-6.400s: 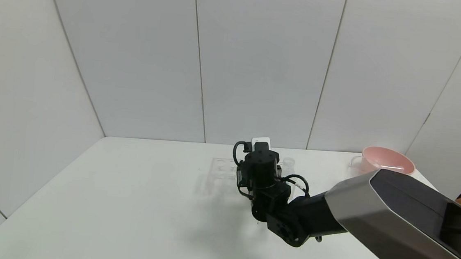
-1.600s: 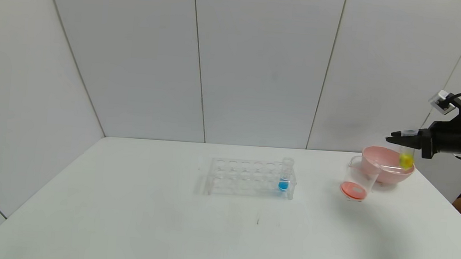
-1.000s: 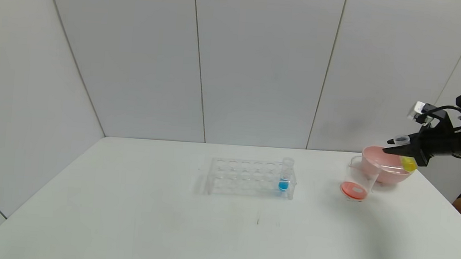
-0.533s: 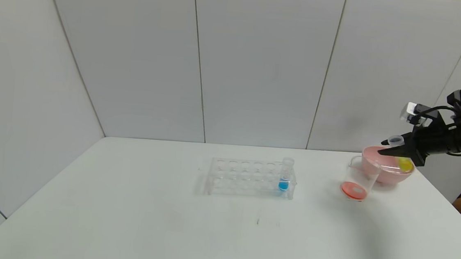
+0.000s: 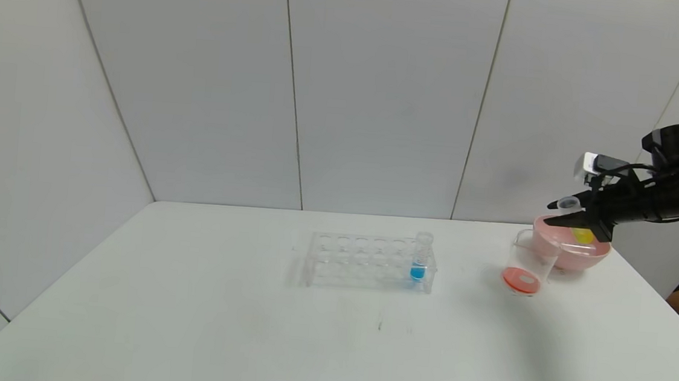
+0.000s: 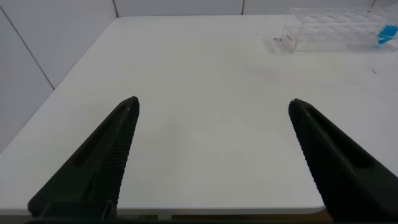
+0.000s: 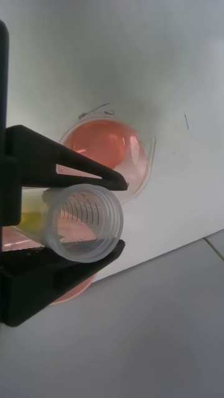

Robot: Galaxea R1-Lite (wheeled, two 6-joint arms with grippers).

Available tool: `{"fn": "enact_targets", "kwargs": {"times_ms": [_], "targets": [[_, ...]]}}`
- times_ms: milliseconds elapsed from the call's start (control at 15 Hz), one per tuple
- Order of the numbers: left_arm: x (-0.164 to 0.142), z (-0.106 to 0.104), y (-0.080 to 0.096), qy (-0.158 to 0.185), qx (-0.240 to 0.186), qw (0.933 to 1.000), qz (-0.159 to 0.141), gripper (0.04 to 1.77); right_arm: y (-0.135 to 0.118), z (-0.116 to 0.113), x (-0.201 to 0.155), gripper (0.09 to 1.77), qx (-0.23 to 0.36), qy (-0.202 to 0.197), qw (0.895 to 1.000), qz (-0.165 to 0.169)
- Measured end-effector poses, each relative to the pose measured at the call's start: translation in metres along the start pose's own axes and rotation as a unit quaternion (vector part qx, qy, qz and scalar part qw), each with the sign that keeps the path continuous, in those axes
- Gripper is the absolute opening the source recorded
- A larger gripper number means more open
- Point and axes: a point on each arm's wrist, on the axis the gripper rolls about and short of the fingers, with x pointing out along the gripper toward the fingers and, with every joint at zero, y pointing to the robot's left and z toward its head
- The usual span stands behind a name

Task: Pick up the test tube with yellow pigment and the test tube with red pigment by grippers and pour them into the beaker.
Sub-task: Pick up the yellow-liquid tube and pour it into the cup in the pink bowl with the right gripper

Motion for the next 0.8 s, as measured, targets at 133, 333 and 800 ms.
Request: {"fn": "enact_targets", "kwargs": {"times_ms": [133, 333, 800], "targets": [[0.000, 0.000, 0.000, 0.000, 0.000, 1.0000, 0.000, 1.72, -0.001, -0.002, -0.002, 0.59, -0.016, 0.010, 1.000, -0.004], [0.000, 0.000, 0.000, 0.000, 0.000, 1.0000, 0.000, 1.72, -0.002, -0.004, -0.006, 0.59, -0.025, 0.025, 0.999, -0.012], [0.000, 0.000, 0.000, 0.000, 0.000, 1.0000, 0.000, 1.72, -0.003, -0.003, -0.014, 0.59, -0.024, 0.023, 0.999, -0.019]]}}
